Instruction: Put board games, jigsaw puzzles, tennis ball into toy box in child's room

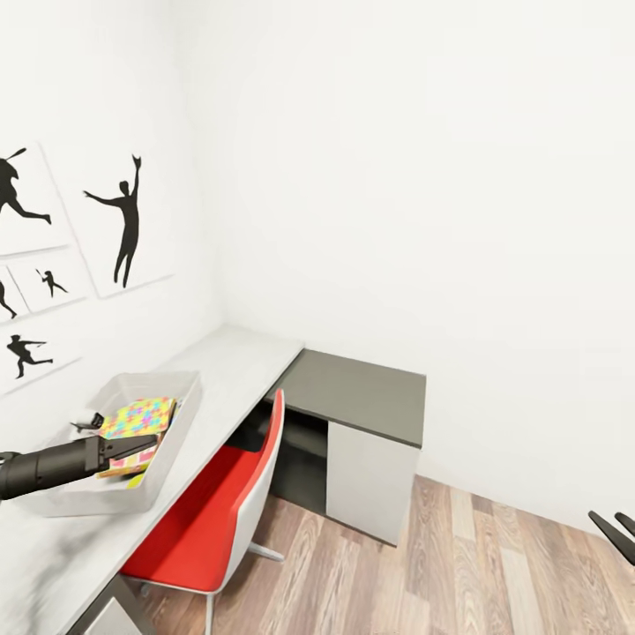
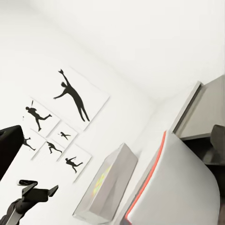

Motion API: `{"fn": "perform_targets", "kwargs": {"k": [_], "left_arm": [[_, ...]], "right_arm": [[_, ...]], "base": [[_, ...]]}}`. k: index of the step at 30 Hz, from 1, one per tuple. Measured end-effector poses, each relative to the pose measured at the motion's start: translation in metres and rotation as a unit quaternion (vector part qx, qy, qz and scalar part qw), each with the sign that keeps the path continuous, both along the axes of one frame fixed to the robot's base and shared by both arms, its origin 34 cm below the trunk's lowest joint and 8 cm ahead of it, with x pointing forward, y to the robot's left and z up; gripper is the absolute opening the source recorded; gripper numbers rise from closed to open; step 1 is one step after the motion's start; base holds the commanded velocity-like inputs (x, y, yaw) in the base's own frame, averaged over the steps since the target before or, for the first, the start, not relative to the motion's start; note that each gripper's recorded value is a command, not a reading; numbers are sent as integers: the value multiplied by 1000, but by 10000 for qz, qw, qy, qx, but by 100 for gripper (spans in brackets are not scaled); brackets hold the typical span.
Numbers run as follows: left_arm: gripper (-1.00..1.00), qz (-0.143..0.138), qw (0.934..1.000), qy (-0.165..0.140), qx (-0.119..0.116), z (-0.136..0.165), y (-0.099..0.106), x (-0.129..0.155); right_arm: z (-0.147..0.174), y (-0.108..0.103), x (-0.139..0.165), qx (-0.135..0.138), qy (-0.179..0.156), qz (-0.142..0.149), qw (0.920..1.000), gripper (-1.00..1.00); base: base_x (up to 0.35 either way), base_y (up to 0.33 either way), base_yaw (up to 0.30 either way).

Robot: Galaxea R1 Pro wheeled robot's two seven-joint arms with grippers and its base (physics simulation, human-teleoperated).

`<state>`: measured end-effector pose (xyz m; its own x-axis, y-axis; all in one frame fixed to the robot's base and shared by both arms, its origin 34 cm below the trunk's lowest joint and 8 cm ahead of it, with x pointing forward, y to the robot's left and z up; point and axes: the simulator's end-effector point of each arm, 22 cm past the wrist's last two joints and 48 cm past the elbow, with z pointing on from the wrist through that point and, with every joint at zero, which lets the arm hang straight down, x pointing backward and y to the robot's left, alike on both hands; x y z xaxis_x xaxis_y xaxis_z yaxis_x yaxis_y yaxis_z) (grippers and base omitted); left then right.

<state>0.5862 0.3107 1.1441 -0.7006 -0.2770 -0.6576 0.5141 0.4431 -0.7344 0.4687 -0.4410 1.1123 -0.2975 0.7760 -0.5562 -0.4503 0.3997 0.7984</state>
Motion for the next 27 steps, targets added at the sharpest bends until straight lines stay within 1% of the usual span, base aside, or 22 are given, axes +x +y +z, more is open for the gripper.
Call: {"fn": "perform_targets", "kwargs": {"k": [19,27], "left_arm": [[100,3,9999,-136,-2,12,1,-4],[100,4,9998,-182,-2,17,1,-5]], "right_arm": [[7,2,-3,15,-124,2,9999,100],[10,2,-3,17,-164,-2,9999,100]], "base": [[-14,1,-205],[-99,0,-206]]}}
